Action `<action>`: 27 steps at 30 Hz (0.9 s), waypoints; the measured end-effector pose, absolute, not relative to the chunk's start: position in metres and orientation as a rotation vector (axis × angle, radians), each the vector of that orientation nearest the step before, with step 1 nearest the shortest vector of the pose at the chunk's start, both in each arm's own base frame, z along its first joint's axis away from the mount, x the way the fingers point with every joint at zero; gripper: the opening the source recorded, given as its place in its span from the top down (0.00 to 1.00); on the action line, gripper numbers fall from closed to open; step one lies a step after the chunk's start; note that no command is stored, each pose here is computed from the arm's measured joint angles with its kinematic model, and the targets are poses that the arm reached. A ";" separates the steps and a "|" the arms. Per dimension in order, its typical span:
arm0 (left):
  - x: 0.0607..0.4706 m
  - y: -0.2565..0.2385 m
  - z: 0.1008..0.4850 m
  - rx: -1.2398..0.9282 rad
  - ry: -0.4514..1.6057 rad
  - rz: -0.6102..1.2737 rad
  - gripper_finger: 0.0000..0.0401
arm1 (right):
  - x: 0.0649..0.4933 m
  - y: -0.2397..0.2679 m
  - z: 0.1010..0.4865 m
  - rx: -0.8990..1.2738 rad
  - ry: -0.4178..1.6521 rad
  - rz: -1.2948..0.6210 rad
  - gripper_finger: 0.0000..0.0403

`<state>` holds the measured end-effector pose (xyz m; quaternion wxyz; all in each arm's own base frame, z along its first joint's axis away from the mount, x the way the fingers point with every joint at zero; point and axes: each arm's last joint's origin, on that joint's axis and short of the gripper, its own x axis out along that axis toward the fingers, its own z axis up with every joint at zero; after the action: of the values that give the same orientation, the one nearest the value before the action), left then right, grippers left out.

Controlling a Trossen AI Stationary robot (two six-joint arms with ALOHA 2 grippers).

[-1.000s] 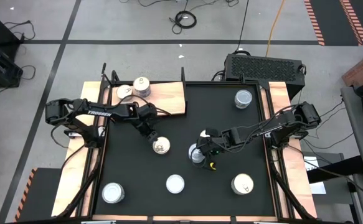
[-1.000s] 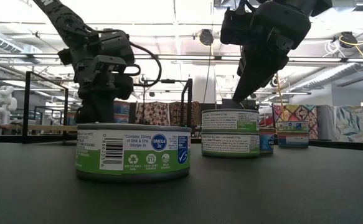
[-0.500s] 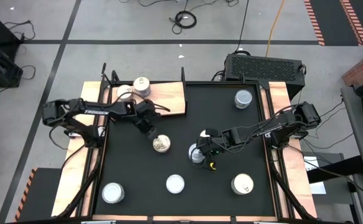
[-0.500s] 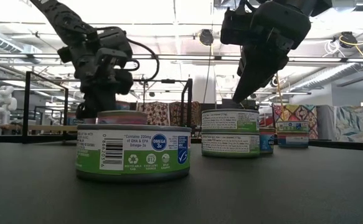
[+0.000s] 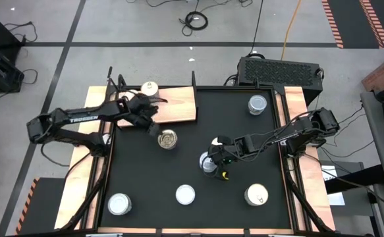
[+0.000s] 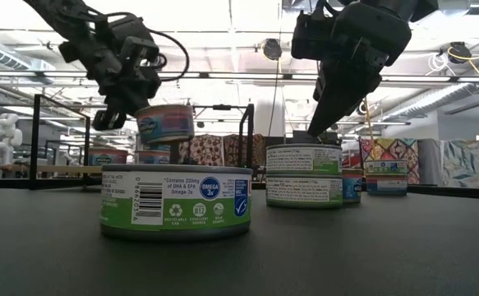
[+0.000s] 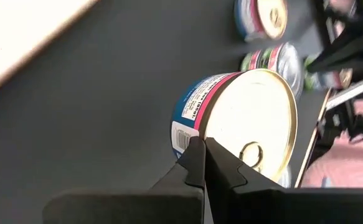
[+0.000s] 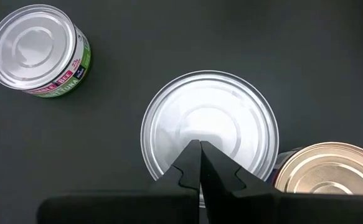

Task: Stack canned seafood by type on shelf
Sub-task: Stack the blue and pink tuna can on top of the left blue and pink tuna can on the shelf

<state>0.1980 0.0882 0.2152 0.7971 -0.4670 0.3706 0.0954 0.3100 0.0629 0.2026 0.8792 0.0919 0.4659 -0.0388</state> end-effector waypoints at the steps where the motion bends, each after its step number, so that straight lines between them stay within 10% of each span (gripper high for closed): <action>1: 0.195 0.090 0.218 -1.003 0.777 0.214 1.00 | 0.310 0.063 0.203 0.192 0.970 -0.081 1.00; 27: 0.125 0.159 0.337 -0.982 0.455 0.680 1.00 | 0.311 0.062 0.203 0.177 0.967 -0.075 1.00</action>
<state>0.1250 0.1588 0.3373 0.8028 -0.4581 0.2123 0.3172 0.3106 0.0615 0.2027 0.8810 0.0848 0.4641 -0.0361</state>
